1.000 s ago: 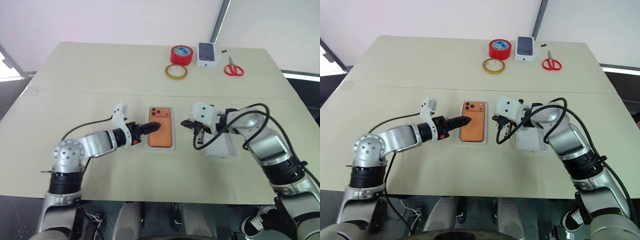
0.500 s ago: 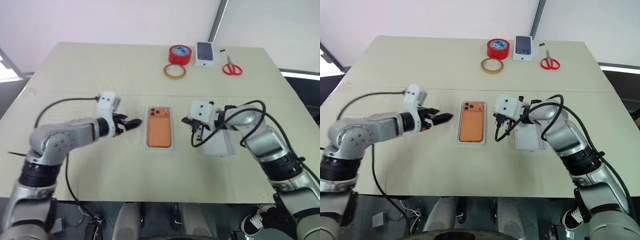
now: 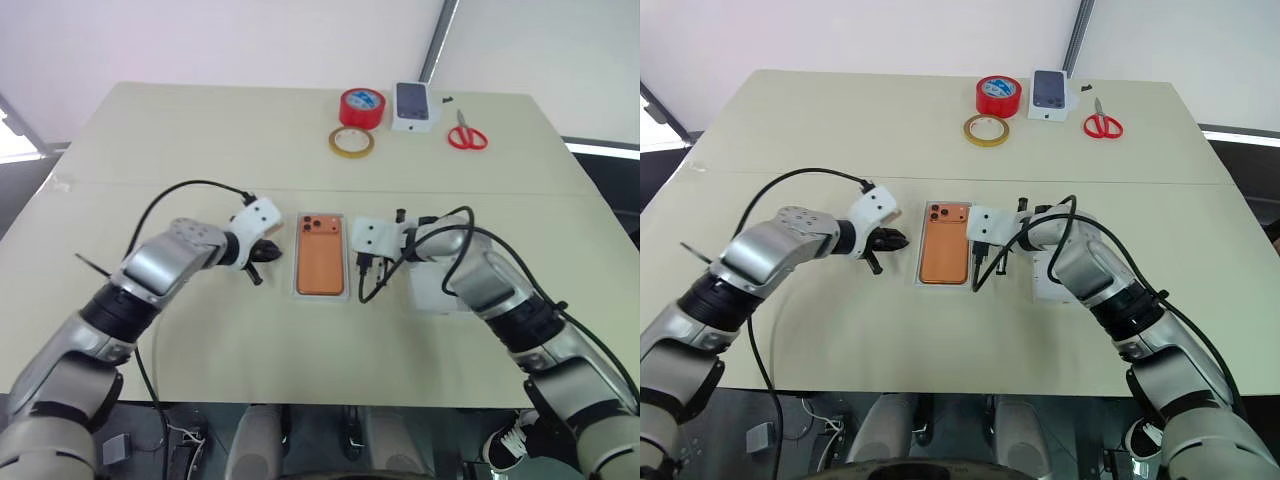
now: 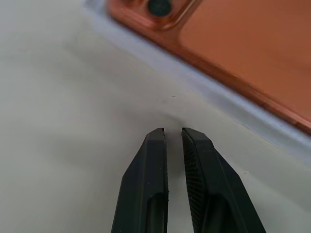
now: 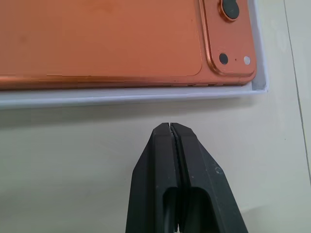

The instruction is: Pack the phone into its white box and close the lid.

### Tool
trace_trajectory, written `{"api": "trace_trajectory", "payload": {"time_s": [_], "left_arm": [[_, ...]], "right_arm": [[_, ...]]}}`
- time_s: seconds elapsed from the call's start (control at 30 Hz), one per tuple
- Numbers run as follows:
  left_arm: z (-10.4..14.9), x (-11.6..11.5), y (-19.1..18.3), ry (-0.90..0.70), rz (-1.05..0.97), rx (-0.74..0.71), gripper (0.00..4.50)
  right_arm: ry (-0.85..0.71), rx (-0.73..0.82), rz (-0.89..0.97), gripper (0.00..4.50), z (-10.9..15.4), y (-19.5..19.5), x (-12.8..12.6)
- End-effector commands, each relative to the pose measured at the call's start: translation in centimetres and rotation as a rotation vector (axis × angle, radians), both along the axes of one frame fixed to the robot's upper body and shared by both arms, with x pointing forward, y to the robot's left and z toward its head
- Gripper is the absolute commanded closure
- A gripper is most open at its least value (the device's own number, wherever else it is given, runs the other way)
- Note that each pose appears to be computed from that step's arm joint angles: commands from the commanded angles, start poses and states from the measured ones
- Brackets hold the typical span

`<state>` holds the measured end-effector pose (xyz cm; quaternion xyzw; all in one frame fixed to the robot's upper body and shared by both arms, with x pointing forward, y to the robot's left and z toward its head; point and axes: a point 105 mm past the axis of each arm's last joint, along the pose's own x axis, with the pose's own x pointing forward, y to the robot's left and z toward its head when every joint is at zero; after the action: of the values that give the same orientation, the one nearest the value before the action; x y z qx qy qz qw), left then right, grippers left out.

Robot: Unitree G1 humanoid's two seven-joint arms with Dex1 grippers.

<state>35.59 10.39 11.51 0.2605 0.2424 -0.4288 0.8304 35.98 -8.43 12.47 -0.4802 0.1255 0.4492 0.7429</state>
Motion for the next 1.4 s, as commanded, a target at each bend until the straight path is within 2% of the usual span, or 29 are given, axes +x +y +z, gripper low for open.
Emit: {"api": "trace_trajectory", "payload": {"time_s": [0.03,0.23,0.47,0.77,1.0,1.17,1.4], "left_arm": [[0.7,-0.2,-1.3,-0.025,-0.075,0.01,3.88],[0.9,-2.2,-5.9,0.001,-0.205,-0.054,3.88],[-0.6,-3.9,-11.2,0.038,-0.285,-0.078,3.88],[-0.5,-4.8,-16.2,0.069,-0.35,-0.146,3.88],[-0.8,-5.3,-16.7,0.095,-0.365,-0.151,3.88],[-0.9,-4.8,-16.1,0.088,-0.334,-0.146,3.88],[0.0,-3.4,-13.5,0.057,-0.264,-0.156,3.88]], "right_arm": [[-0.052,0.005,0.03,4.5,1.4,0.8,0.2],[-0.042,0.007,0.051,4.5,1.7,0.5,-0.9],[0.014,-0.068,-0.035,4.5,0.9,-4.2,-3.0],[0.047,-0.141,-0.179,4.5,0.4,-9.2,-4.8],[0.049,-0.154,-0.215,4.5,0.3,-10.3,-5.0],[0.05,-0.163,-0.228,4.5,0.4,-10.8,-4.9],[0.044,-0.148,-0.29,4.5,2.4,-13.3,-4.9]]}}
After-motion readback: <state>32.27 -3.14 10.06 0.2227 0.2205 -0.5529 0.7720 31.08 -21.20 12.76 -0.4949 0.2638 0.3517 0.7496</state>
